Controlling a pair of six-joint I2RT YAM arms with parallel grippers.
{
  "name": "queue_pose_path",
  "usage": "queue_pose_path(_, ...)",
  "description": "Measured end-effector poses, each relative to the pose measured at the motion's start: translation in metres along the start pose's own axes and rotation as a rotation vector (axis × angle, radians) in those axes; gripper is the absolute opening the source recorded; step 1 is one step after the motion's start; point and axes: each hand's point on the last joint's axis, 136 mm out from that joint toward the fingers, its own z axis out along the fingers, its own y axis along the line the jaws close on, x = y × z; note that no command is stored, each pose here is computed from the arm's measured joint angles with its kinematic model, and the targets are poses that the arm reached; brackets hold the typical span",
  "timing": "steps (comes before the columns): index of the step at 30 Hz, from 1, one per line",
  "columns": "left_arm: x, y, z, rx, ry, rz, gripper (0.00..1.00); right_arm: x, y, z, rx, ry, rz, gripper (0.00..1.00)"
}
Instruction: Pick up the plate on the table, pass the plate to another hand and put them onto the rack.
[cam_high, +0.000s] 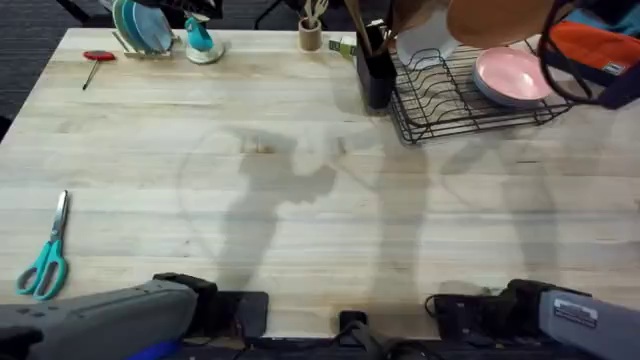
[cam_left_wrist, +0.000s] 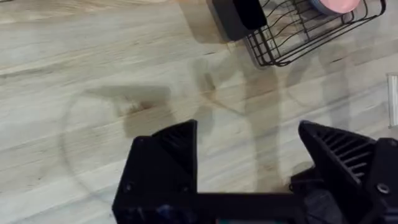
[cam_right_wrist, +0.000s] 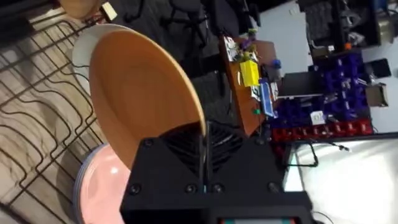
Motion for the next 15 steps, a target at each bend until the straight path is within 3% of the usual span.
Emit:
queue_pose_path(5,0.0,0.0,0.0,0.0,0.0,0.0,0.993,0.015,0.013,0.031,-0.035,-0.003,-0.01,0.029)
queue_pose_path(11,0.0,0.0,0.0,0.0,0.0,0.0,0.993,0.028,0.009,0.071,0.023,-0.032,-0.051,0.029)
queue_pose_path(15,0.0,0.0,0.0,0.0,0.0,0.0,0.994,0.031,0.028,0.092,-0.016,-0.042,-0.097,0.029)
